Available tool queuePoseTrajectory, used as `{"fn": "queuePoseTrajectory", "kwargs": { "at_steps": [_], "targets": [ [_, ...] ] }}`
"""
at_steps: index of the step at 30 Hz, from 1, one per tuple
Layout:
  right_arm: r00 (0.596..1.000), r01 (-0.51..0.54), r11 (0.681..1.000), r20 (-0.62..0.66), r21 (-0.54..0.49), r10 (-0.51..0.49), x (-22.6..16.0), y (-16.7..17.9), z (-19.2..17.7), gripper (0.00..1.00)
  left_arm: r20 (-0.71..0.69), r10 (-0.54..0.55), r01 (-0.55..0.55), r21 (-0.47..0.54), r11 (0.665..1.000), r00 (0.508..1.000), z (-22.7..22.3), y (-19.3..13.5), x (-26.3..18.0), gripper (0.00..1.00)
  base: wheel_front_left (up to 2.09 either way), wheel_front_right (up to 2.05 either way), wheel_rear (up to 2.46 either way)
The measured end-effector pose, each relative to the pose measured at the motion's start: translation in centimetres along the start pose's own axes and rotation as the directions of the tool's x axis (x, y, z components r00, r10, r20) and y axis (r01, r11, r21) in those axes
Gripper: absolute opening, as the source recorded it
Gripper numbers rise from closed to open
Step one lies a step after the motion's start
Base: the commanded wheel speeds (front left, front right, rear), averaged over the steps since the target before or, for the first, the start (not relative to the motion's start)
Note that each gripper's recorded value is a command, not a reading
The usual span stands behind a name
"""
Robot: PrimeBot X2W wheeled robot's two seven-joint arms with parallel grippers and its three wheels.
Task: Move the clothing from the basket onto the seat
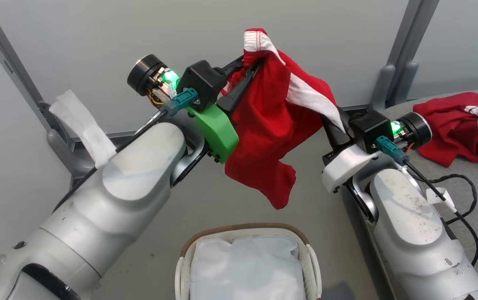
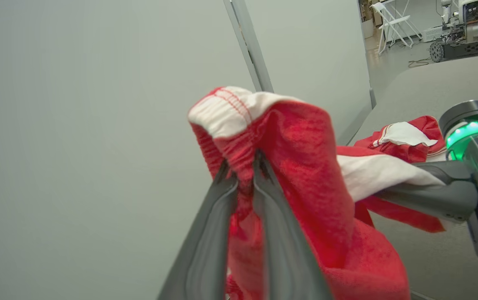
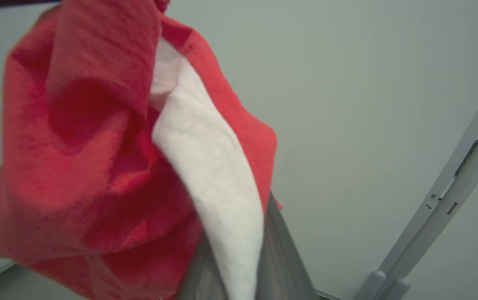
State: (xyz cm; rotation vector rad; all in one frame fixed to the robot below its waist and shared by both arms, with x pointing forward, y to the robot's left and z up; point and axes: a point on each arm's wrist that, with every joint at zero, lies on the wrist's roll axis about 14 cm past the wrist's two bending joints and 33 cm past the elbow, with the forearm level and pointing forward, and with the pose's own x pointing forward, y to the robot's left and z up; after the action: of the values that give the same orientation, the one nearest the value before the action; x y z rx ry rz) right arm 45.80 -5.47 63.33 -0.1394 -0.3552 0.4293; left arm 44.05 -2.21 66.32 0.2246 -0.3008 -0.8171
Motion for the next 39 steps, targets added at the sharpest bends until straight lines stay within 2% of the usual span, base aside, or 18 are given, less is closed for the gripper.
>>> {"fn": "queuePoseTrajectory", "kwargs": {
  "at_steps": [1, 2, 7, 14, 18, 22, 28, 33, 39],
  "targets": [
    [1.0, 0.005, 1.0, 0.0, 0.0, -0.005, 0.0, -0.2, 0.0, 0.0, 0.003, 0.002, -0.002, -0.012, 1.0, 1.0, -0.2, -0.1, -0.1, 0.94, 0.0, 0.0, 0.0],
    [1.0, 0.01, 1.0, -0.001, 0.0, -0.01, -0.1, -0.3, 0.0, 0.0, 0.003, 0.001, -0.001, -0.02, 1.0, 1.0, -0.4, -0.2, -0.2, 1.0, 0.0, 0.0, 0.0],
    [0.999, 0.041, 0.999, -0.006, -0.014, -0.041, -0.4, -1.5, -0.2, 0.0, -0.027, 0.025, -0.028, -0.111, 0.993, 0.999, -2.8, -1.0, -1.2, 1.0, 0.0, 0.0, 0.0],
    [0.992, 0.124, 0.991, -0.033, -0.05, -0.125, -1.7, -4.3, -1.1, 0.0, -0.044, 0.087, -0.096, -0.32, 0.942, 0.995, -6.0, -3.9, -3.0, 1.0, 0.0, 0.0, 0.0],
    [0.984, 0.17, 0.983, -0.035, -0.065, -0.173, -2.4, -6.0, -1.1, 0.0, -0.076, 0.098, -0.119, -0.384, 0.916, 0.992, -7.9, -5.7, -4.0, 1.0, 0.0, 0.0, 0.0],
    [0.975, 0.214, 0.974, -0.037, -0.078, -0.217, -3.3, -7.6, -1.1, 0.0, -0.117, 0.086, -0.128, -0.41, 0.903, 0.989, -9.9, -7.5, -5.0, 1.0, 0.0, 0.0, 0.0],
    [0.958, 0.277, 0.955, -0.042, -0.109, -0.283, -5.1, -10.0, -0.8, 0.0, -0.106, 0.065, -0.104, -0.418, 0.903, 0.992, -10.2, -9.1, -4.7, 1.0, 0.0, 0.0, 0.0],
    [0.947, 0.311, 0.939, -0.038, -0.149, -0.32, -6.4, -11.7, -0.3, 0.0, -0.079, 0.039, -0.069, -0.421, 0.904, 0.996, -9.9, -9.9, -3.4, 1.0, 0.0, 0.0, 0.0],
    [0.915, 0.386, 0.901, -0.045, -0.197, -0.401, -9.3, -14.9, 0.1, 0.0, -0.05, -0.037, 0.012, -0.44, 0.898, 0.998, -9.9, -12.3, -1.4, 1.0, 0.0, 0.0, 0.0]
  ]
}}
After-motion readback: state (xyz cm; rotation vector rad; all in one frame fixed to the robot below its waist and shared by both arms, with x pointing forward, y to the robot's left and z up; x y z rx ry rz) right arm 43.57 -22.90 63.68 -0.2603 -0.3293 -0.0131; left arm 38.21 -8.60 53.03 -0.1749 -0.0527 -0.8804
